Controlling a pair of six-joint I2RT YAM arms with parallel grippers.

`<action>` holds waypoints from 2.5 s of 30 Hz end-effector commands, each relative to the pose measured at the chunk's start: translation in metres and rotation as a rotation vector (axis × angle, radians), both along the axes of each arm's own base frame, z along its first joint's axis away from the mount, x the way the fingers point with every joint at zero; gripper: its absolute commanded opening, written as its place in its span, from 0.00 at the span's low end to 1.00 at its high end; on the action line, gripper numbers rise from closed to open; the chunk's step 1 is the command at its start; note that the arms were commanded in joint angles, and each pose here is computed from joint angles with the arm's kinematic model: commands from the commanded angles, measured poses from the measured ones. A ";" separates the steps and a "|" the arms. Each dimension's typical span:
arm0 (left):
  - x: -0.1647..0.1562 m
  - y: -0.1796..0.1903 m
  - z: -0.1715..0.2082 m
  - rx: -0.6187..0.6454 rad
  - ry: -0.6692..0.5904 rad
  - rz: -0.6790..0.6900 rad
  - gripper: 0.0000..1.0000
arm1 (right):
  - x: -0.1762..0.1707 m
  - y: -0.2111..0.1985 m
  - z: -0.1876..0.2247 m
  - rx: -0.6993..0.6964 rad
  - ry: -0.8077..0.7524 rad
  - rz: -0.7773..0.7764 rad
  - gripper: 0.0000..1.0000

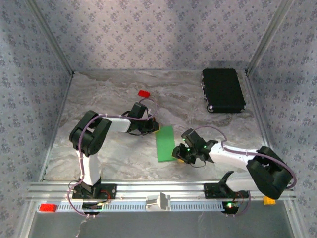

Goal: Fold a paper plane with a square sheet of paper (pick it up from the middle)
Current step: First fold the square sheet of paper in half at the center of the table.

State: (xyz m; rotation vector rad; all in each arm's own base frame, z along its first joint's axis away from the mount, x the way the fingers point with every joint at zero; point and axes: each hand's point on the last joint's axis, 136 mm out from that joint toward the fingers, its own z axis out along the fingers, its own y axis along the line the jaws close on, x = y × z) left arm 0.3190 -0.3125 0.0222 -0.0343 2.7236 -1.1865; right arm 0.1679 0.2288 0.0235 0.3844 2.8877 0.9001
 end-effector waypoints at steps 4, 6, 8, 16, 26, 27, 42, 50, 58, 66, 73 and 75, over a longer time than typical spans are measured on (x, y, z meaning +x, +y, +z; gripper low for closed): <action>-0.020 0.013 -0.032 0.068 0.102 -0.002 0.02 | 0.002 0.012 0.004 0.042 -0.011 0.022 0.36; -0.019 0.012 -0.032 0.067 0.100 -0.001 0.02 | 0.005 0.014 0.009 0.062 -0.035 0.012 0.36; -0.019 0.012 -0.031 0.066 0.099 -0.002 0.02 | 0.009 0.014 0.014 0.074 -0.055 0.001 0.36; -0.019 0.011 -0.031 0.063 0.100 -0.001 0.02 | 0.017 0.018 0.027 0.132 -0.091 -0.013 0.36; -0.019 0.009 -0.029 0.051 0.099 -0.004 0.02 | 0.026 0.027 0.029 0.180 -0.106 -0.011 0.38; -0.018 0.009 -0.028 0.049 0.097 -0.005 0.02 | 0.027 0.028 0.029 0.185 -0.103 -0.012 0.38; -0.017 0.003 -0.021 0.025 0.091 -0.026 0.02 | 0.045 0.031 0.021 0.235 -0.106 0.007 0.35; -0.017 0.001 -0.016 0.018 0.084 -0.034 0.03 | 0.049 0.024 0.014 0.231 -0.099 0.010 0.27; -0.015 -0.002 -0.006 0.010 0.065 -0.044 0.05 | 0.048 0.019 0.008 0.223 -0.087 0.005 0.25; -0.014 -0.005 0.000 0.006 0.053 -0.049 0.06 | 0.049 0.018 0.010 0.251 -0.094 0.002 0.25; -0.005 -0.014 0.028 -0.029 -0.003 -0.070 0.16 | 0.052 0.016 0.008 0.255 -0.090 -0.007 0.12; -0.006 -0.018 0.041 -0.046 -0.026 -0.083 0.19 | 0.054 0.017 0.009 0.271 -0.100 -0.016 0.11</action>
